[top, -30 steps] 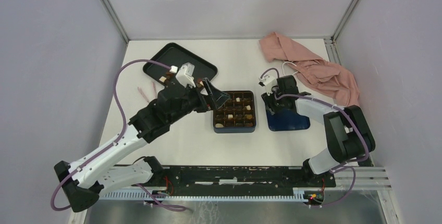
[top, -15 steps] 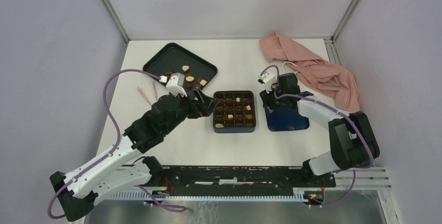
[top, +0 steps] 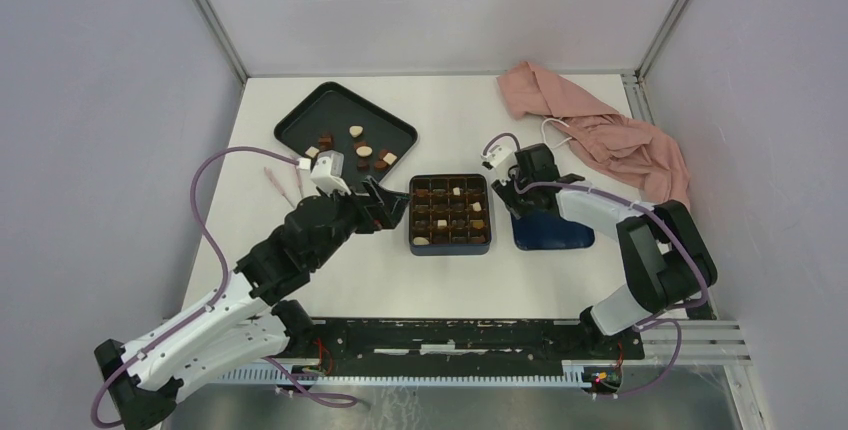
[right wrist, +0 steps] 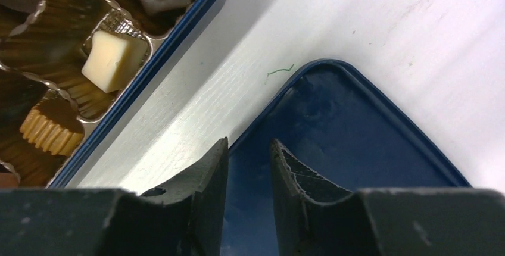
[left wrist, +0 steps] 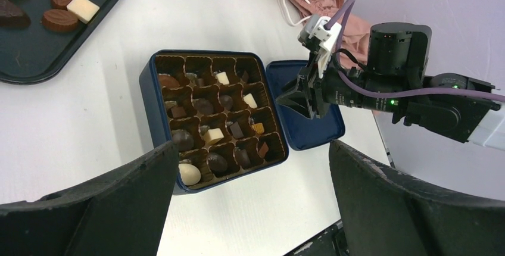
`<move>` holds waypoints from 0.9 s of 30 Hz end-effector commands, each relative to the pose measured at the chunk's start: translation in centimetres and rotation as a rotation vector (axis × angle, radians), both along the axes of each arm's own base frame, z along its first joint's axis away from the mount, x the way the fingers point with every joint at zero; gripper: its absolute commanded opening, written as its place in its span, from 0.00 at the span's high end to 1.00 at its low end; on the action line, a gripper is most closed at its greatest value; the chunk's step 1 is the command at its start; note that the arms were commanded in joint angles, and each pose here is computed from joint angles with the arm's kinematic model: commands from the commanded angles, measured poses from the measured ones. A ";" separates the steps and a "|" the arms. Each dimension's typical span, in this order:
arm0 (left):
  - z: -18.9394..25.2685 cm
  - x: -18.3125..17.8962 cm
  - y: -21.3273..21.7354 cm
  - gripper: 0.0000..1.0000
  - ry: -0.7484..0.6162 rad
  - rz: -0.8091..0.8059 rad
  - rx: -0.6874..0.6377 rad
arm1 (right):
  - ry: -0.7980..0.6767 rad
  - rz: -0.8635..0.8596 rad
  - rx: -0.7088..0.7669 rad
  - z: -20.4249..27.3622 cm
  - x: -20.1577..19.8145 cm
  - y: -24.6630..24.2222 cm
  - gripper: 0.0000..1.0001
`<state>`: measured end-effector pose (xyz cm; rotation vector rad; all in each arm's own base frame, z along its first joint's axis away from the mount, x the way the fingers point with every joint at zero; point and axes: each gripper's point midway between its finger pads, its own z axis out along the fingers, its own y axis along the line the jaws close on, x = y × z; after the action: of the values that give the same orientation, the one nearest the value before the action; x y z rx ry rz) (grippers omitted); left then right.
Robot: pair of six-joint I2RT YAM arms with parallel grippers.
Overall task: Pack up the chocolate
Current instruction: Close the box lid on the packing box.
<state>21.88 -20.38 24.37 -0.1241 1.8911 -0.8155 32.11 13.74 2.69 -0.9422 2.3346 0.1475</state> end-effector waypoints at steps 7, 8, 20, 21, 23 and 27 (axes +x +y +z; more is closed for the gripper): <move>1.4 0.6 0.8 0.00 -0.055 0.043 -0.005 | 0.023 0.014 -0.054 -0.2 0.6 -0.3 0.73; 1.4 0.5 0.8 0.00 -0.056 0.044 -0.005 | 0.034 0.015 -0.044 -0.3 0.5 -0.1 0.71; 1.8 0.7 1.9 0.00 -0.072 0.086 0.011 | 0.067 0.013 -0.110 -0.9 0.1 -0.5 0.72; 1.9 0.7 1.9 0.00 -0.075 0.085 0.014 | 0.069 0.016 -0.112 -0.9 0.0 -0.5 0.73; 2.2 0.7 1.9 0.00 -0.080 0.084 0.016 | 0.070 0.023 -0.109 -0.6 0.0 -0.4 0.80; 2.3 0.7 2.1 0.00 -0.080 0.088 0.027 | 0.059 0.046 -0.093 0.2 0.0 0.0 0.91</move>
<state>22.22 -18.96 24.93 -0.1733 1.8552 -0.7670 31.58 13.23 1.57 -1.0290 2.4207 0.0823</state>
